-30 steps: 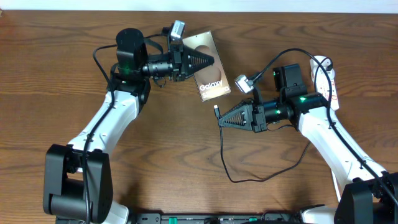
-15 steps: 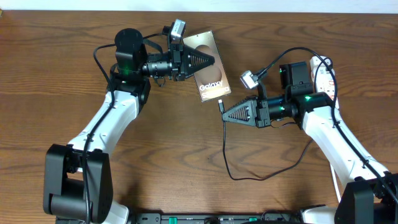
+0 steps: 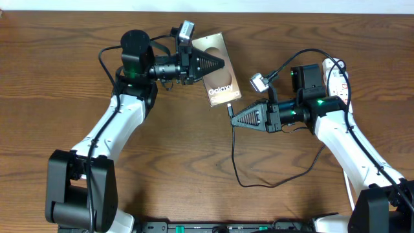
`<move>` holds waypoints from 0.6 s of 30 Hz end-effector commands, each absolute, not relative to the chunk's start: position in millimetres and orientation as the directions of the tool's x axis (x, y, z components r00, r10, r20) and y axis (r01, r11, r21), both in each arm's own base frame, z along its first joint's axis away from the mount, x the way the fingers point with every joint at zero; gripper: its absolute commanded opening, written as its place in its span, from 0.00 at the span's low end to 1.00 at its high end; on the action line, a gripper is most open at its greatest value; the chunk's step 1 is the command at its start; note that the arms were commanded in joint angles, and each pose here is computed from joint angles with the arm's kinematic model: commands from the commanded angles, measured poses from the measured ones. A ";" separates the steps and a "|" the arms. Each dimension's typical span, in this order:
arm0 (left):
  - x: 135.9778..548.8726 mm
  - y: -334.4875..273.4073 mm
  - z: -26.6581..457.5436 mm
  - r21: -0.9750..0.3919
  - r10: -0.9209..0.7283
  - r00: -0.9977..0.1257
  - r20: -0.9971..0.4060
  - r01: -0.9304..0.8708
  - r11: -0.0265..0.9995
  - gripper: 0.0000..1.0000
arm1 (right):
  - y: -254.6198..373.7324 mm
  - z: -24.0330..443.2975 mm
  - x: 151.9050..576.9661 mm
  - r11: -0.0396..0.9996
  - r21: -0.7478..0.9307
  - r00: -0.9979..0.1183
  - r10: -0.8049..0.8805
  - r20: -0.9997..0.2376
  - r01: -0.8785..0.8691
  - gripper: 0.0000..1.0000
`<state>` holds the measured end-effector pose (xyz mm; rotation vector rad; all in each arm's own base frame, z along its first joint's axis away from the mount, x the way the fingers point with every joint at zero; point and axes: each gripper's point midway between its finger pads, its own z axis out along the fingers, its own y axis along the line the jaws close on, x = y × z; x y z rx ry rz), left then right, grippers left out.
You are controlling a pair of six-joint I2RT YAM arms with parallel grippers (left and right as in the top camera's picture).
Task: Plug charger to phone and switch on socket
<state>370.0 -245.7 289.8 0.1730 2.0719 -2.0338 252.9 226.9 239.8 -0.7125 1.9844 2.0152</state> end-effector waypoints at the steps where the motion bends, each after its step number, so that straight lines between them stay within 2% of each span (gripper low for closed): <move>1: 362.8 -247.1 301.4 -0.959 -0.059 -0.957 -0.285 0.284 0.015 0.07 | 225.6 244.3 252.2 -0.079 0.875 -0.858 -0.171 -0.485 -0.479 0.01; 18: 362.6 -248.7 301.4 -0.959 -0.059 -0.957 -0.284 0.284 0.015 0.07 | 226.2 240.6 255.8 -0.052 0.867 -0.851 -0.169 -0.497 -0.496 0.01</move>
